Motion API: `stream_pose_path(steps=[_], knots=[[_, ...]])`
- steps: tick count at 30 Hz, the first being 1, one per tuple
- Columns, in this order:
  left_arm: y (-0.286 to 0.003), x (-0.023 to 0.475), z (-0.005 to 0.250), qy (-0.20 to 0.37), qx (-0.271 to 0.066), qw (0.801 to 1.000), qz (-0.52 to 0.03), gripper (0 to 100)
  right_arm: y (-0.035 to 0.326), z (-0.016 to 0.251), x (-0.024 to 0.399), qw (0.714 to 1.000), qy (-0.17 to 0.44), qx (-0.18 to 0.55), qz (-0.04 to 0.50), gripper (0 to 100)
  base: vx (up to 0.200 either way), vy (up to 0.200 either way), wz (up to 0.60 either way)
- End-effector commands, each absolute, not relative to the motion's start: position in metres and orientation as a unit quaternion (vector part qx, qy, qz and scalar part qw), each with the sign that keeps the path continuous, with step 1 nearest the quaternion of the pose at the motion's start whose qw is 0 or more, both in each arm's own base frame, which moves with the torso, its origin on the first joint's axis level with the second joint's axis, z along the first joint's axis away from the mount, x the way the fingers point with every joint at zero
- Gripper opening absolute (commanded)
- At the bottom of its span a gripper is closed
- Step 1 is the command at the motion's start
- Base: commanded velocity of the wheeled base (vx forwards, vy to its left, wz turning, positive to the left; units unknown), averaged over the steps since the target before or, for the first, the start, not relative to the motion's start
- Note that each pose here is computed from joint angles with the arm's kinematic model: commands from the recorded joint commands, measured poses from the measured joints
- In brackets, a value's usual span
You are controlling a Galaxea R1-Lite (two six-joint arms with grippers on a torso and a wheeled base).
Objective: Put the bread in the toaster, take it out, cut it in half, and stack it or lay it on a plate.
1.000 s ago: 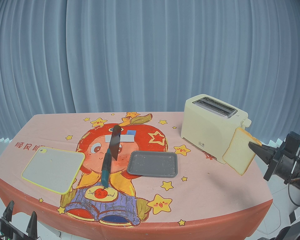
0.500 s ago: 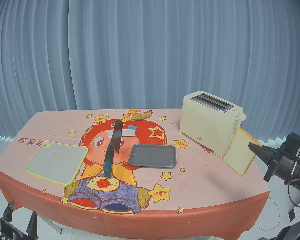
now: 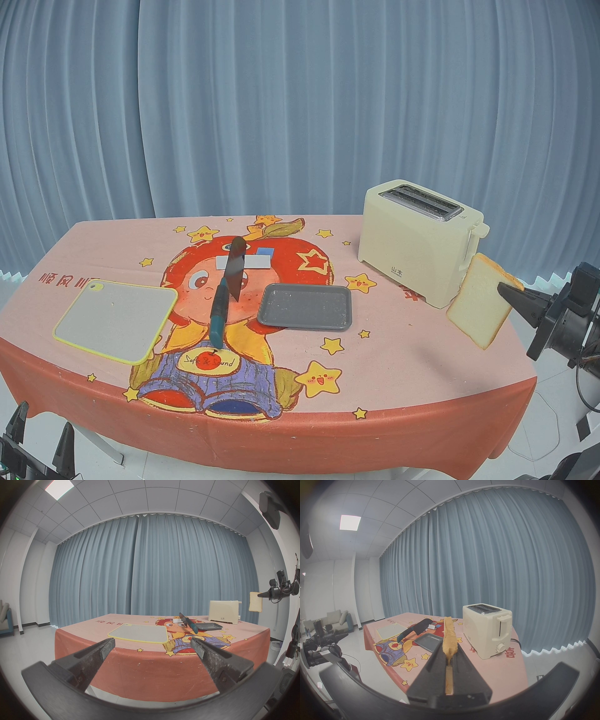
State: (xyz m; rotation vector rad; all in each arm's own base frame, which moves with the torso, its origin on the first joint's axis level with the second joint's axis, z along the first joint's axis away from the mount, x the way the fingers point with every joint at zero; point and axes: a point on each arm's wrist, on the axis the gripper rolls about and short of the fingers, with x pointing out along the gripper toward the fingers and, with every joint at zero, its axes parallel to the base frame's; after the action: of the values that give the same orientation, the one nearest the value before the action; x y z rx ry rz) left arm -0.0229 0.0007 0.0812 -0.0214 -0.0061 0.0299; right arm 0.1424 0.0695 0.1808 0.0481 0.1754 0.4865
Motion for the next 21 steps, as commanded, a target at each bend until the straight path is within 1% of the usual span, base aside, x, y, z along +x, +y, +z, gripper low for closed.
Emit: stream_pose_path(steps=[1, 21], knots=[[0.0007, -0.0221, 0.0762, 0.002, -0.011, 1.0, 0.015, 100, 0.0698, 0.1815, 0.1431, 0.967, 0.086, 0.024, 0.238, 0, 0.0, 0.0, 0.0], [0.0008, -0.0221, 0.0762, 0.002, -0.011, 1.0, 0.017, 100, 0.0711, 0.1807, 0.1421, 0.966, 0.087, 0.024, 0.242, 0, 0.0, 0.0, 0.0]])
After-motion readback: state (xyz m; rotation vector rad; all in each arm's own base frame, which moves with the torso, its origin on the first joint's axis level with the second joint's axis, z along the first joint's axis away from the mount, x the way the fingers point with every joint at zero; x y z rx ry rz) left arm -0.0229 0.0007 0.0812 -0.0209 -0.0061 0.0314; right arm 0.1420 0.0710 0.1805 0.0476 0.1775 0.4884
